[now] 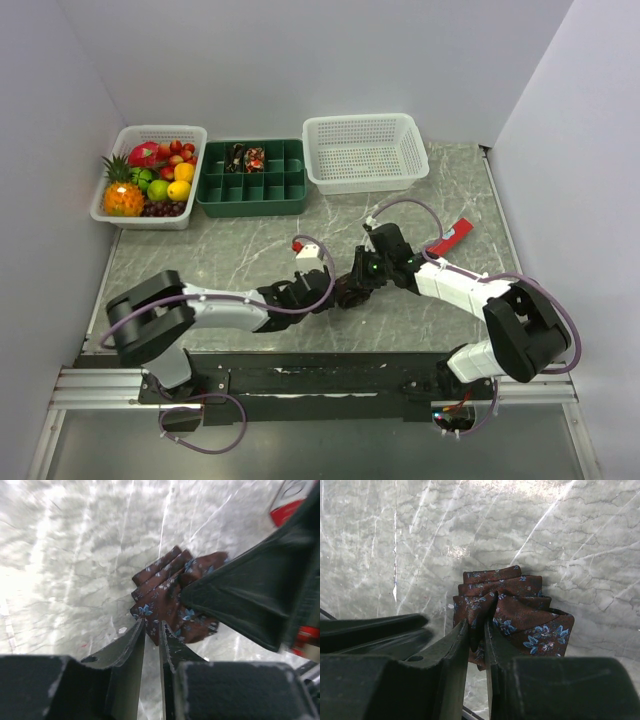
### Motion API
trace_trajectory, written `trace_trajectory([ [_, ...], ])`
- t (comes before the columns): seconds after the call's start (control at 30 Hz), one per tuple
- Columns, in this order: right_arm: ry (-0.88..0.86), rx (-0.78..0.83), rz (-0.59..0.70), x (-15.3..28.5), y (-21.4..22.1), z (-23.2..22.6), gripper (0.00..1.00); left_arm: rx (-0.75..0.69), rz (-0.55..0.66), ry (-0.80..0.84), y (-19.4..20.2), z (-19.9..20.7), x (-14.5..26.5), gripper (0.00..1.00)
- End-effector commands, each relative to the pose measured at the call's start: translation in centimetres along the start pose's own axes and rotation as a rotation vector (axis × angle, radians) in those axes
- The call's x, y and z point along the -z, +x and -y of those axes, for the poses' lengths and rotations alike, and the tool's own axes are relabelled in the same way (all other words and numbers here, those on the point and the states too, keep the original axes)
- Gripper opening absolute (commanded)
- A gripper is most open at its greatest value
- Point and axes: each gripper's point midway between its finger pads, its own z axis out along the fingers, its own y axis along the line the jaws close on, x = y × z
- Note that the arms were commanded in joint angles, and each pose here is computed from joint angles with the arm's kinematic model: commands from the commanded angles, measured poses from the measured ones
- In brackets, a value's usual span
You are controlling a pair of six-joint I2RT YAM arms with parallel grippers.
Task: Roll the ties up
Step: Roll the tie at the center of the board.
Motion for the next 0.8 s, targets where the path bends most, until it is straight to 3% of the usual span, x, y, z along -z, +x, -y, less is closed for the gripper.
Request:
trace_trajectory([
  [0.0, 0.104, -0.027, -0.103, 0.1, 3.6, 2.7, 0.26, 0.023, -0.007, 0.086, 0.6, 2.8, -1.1, 0.23],
  [0.33, 0.099, -0.041, -0.111, -0.3, 4.0, 2.8, 0.25, 0.046, 0.075, 0.111, -0.9, 4.2, 0.3, 0.22],
  [0.6, 0.100, -0.042, -0.116, -0.4, 4.1, 2.8, 0.25, 0.010, 0.077, 0.179, -0.3, 6.7, 0.2, 0.22],
  [0.77, 0.101, -0.048, -0.113, -0.4, 4.1, 2.9, 0.25, -0.022, 0.048, 0.137, 0.9, 6.4, -1.3, 0.22],
])
